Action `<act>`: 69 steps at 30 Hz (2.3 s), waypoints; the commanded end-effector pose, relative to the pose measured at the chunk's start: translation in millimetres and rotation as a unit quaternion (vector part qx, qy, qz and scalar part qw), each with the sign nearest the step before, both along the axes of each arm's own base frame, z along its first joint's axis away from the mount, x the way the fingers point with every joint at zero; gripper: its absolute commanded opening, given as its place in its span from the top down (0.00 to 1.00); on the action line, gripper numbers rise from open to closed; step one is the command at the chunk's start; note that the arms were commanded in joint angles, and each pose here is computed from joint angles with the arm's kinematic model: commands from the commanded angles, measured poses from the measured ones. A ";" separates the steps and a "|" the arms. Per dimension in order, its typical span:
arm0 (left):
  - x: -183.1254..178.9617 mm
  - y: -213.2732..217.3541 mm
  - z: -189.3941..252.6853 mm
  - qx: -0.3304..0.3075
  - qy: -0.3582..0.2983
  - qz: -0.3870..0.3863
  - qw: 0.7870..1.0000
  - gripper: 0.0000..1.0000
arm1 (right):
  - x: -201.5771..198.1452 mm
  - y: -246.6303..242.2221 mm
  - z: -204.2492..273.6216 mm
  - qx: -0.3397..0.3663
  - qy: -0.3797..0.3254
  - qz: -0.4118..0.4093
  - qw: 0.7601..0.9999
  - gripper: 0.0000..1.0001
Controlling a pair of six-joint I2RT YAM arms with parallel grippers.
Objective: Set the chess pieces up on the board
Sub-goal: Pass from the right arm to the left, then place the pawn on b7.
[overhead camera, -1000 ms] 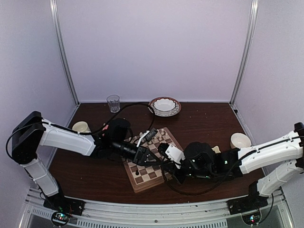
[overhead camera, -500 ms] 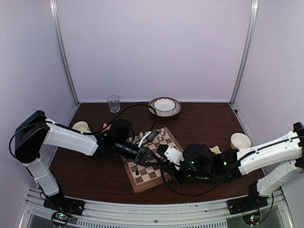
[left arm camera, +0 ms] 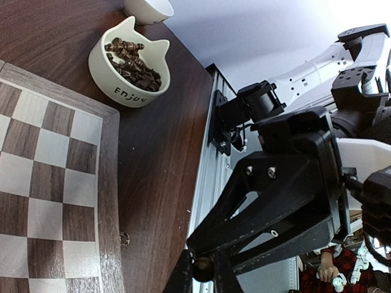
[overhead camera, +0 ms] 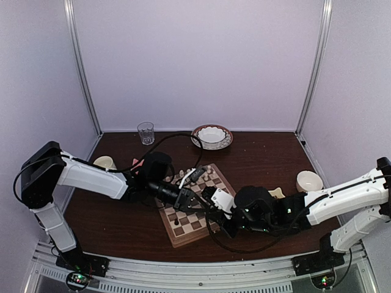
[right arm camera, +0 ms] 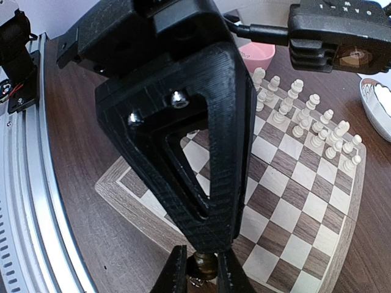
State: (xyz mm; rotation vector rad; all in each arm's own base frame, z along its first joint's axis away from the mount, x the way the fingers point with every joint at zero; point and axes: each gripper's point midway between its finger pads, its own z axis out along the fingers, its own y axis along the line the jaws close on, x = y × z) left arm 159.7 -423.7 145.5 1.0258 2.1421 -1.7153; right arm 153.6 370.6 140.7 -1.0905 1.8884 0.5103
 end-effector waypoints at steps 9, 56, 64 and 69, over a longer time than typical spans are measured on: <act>-1.2 -3.3 9.7 -0.010 -0.028 -0.013 0.999 1.00 | 10.6 -1.6 13.1 0.008 -0.025 -0.031 0.999 0.61; 31.0 63.3 -70.0 0.304 -0.285 0.066 0.907 1.00 | 71.4 -110.9 52.6 0.084 -0.077 -0.283 0.952 0.01; 30.6 62.2 -73.3 0.310 -0.282 0.063 0.906 0.99 | 72.1 -110.6 52.2 0.083 -0.076 -0.283 0.953 0.00; 29.4 61.0 -77.3 0.319 -0.282 0.057 0.903 0.96 | 72.1 -110.6 51.2 0.082 -0.074 -0.282 0.953 0.00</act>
